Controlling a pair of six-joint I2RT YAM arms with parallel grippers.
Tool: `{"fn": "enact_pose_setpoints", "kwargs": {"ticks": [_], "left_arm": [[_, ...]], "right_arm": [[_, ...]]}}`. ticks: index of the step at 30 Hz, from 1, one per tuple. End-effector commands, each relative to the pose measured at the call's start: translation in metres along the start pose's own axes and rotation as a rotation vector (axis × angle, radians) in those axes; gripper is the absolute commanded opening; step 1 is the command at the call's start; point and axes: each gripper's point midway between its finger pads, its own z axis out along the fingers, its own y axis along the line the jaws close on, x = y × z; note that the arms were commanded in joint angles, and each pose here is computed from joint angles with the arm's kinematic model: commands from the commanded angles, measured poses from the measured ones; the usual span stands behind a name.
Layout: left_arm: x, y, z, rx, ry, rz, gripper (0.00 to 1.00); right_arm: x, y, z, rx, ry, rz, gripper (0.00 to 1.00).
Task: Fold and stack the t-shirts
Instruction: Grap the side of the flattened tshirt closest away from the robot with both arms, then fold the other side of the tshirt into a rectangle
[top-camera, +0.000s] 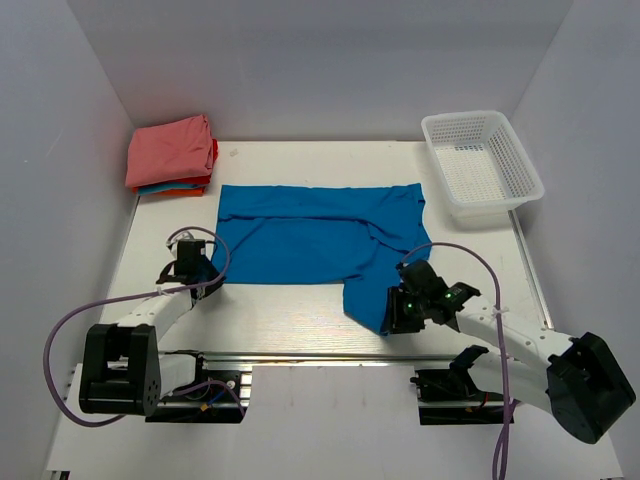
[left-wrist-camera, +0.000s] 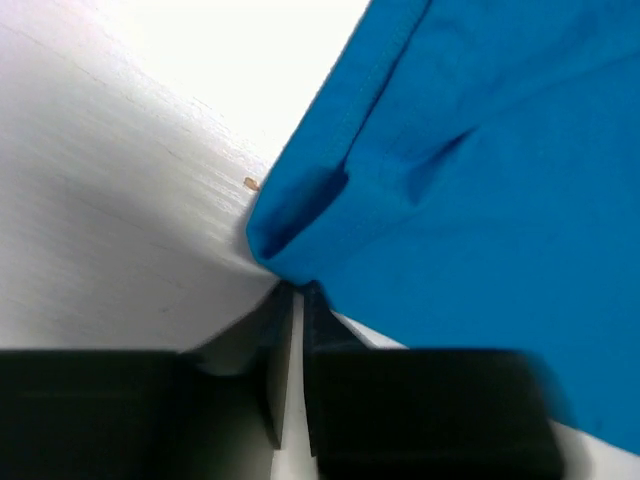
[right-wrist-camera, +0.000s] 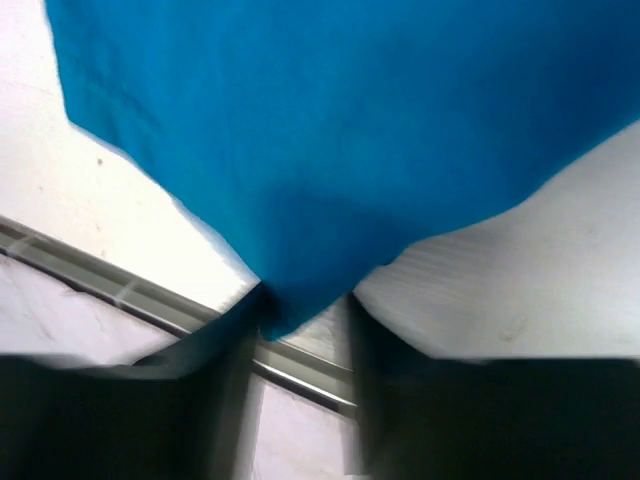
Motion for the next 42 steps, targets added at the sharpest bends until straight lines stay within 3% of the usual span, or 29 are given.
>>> {"fn": "enact_pose_setpoints", "kwargs": {"ticks": [1,3,5,7,8,14,22,29,42], "left_arm": [[0.015,0.009,0.001,-0.017,0.043,0.005,0.07],[0.017,0.010,0.001,-0.023,0.051,0.007,0.00],[0.016,0.013,0.000,-0.034,0.045,0.007,0.00],[0.016,0.017,0.000,-0.059,0.040,0.009,0.00],[0.011,0.015,-0.003,-0.045,0.022,0.006,0.00],[-0.003,0.027,-0.015,-0.113,-0.060,-0.037,0.00],[-0.013,0.008,-0.030,0.002,-0.102,-0.021,0.00],[-0.015,-0.029,-0.034,0.175,-0.069,0.009,0.00],[-0.062,-0.064,-0.026,0.193,-0.087,-0.020,0.00]], "right_arm": [[0.007,0.004,0.008,-0.040,0.009,0.069,0.32],[0.010,0.003,0.010,-0.043,0.002,0.098,0.15],[0.014,-0.003,0.007,-0.011,0.009,0.116,0.00],[0.003,0.000,-0.003,-0.008,-0.035,0.116,0.00],[0.016,-0.009,-0.008,0.040,0.013,0.135,0.00],[0.028,-0.023,-0.034,0.130,0.028,0.181,0.00],[0.026,-0.018,-0.038,0.119,0.029,0.187,0.00],[-0.027,0.016,-0.059,0.026,-0.115,0.013,0.00],[-0.136,0.035,-0.078,0.101,-0.373,0.035,0.00]]}}
